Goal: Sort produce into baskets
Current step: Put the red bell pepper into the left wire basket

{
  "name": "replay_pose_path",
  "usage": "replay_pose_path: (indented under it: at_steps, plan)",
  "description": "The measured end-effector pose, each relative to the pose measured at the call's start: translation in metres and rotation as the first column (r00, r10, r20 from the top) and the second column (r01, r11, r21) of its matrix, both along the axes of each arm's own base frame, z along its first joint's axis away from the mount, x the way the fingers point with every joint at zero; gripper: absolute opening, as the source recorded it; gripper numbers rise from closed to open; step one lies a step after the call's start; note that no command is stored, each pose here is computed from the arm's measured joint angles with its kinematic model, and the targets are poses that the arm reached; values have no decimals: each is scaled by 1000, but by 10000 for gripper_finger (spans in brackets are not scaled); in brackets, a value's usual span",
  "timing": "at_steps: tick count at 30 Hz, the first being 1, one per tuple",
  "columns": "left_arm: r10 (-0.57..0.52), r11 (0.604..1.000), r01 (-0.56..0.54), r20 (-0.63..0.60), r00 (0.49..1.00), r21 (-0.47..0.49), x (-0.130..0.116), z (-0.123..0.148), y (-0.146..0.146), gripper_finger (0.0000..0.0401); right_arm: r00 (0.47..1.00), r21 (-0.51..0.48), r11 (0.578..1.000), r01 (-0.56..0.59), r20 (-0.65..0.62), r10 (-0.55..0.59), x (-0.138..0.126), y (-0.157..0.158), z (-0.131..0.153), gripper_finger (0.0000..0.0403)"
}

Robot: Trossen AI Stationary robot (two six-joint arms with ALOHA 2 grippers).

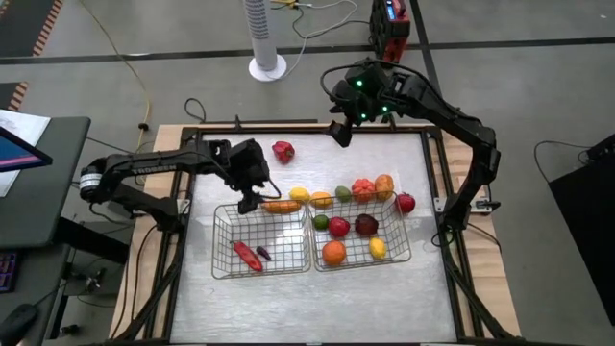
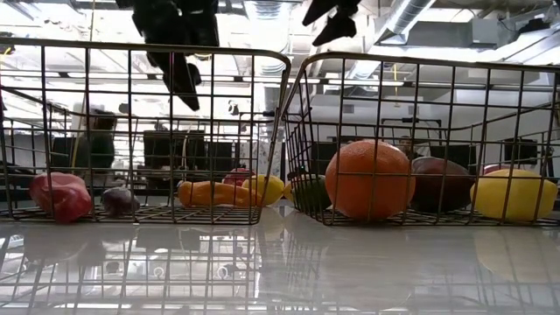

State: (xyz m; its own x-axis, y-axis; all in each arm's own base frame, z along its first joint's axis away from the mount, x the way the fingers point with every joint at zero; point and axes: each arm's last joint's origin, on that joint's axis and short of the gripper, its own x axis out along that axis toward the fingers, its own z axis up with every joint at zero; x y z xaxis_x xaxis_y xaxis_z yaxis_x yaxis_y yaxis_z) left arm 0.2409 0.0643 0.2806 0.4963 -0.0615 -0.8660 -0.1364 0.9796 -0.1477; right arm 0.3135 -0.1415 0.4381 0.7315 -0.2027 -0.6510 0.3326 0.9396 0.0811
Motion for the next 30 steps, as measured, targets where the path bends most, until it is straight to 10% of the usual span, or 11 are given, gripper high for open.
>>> replay_pose_path:
  at_steps: [13, 30]
  plan:
    - [106, 994, -100, -120, 987, 53, 22, -47, 86, 202, 993, 38, 997, 69, 97, -73, 6, 0, 6, 377]
    - [289, 925, -270, -33, 957, 268, 60, -34, 160, 241, 950, -38, 952, 304, -65, -305, 0, 13, -3, 377]
